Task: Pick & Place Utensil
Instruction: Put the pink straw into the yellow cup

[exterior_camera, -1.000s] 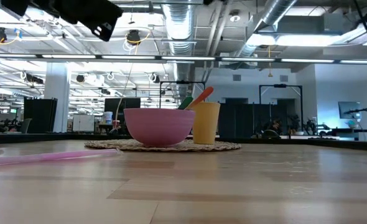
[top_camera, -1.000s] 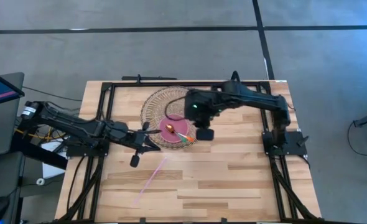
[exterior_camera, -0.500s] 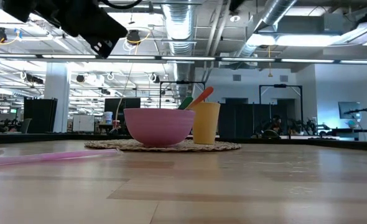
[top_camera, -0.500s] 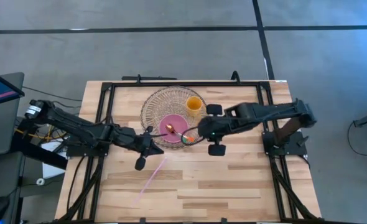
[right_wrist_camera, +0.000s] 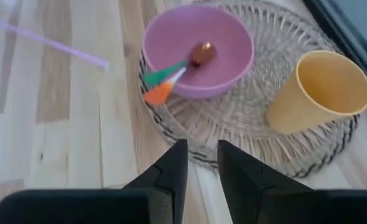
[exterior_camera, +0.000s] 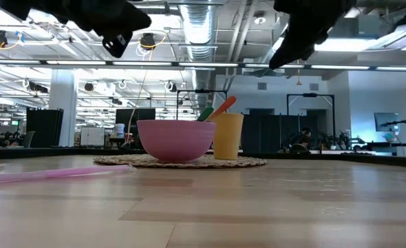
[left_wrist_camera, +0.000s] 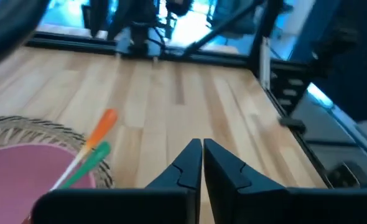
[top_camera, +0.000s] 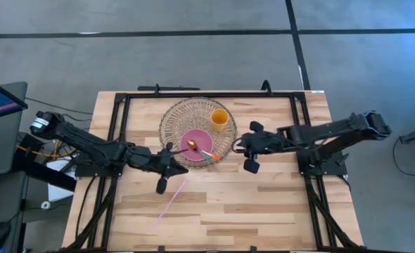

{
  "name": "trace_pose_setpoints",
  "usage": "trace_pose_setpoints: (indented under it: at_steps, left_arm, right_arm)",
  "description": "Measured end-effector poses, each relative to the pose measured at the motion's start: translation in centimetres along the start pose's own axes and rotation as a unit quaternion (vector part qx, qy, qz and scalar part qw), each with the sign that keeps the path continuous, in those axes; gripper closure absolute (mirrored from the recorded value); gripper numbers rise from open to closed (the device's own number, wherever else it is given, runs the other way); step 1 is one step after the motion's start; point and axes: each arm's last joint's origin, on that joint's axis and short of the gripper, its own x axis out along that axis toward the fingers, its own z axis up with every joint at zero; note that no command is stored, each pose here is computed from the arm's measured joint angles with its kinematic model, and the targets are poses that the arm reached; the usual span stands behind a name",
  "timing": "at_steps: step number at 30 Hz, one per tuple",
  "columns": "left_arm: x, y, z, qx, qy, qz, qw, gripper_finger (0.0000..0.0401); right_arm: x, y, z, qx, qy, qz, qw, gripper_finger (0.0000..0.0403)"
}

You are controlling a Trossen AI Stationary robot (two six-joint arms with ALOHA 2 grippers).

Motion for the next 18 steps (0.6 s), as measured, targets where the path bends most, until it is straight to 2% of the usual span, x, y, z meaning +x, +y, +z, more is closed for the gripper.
trace_pose_setpoints:
  at_steps: [3, 5, 11, 15, 18]
  left_arm:
    - [0.3, -0.1, 0.4, -0.007, -0.022, -0.002, 1.0, 0.0368]
    - [0.5, -0.2, 0.9, -0.005, -0.026, -0.003, 1.0, 0.0353]
    - [1.7, -0.8, 2.3, -0.004, -0.033, -0.008, 0.999, 0.0308]
    - [3.2, -1.8, 3.2, -0.002, -0.028, -0.017, 0.999, 0.0292]
    - [4.3, -2.5, 3.5, 0.005, 0.005, -0.021, 1.0, 0.0286]
  right_arm:
    - [0.4, -0.1, -0.8, 0.003, -0.038, 0.006, 0.999, 0.0321]
    - [0.4, -0.3, -1.0, -0.013, -0.046, 0.003, 0.999, 0.0321]
    - [0.6, -1.1, -0.7, 0.007, -0.053, -0.011, 0.998, 0.0321]
    - [0.7, -1.4, -0.6, 0.012, -0.052, -0.015, 0.998, 0.0321]
    - [0.7, -1.5, -0.6, 0.014, -0.054, -0.015, 0.998, 0.0321]
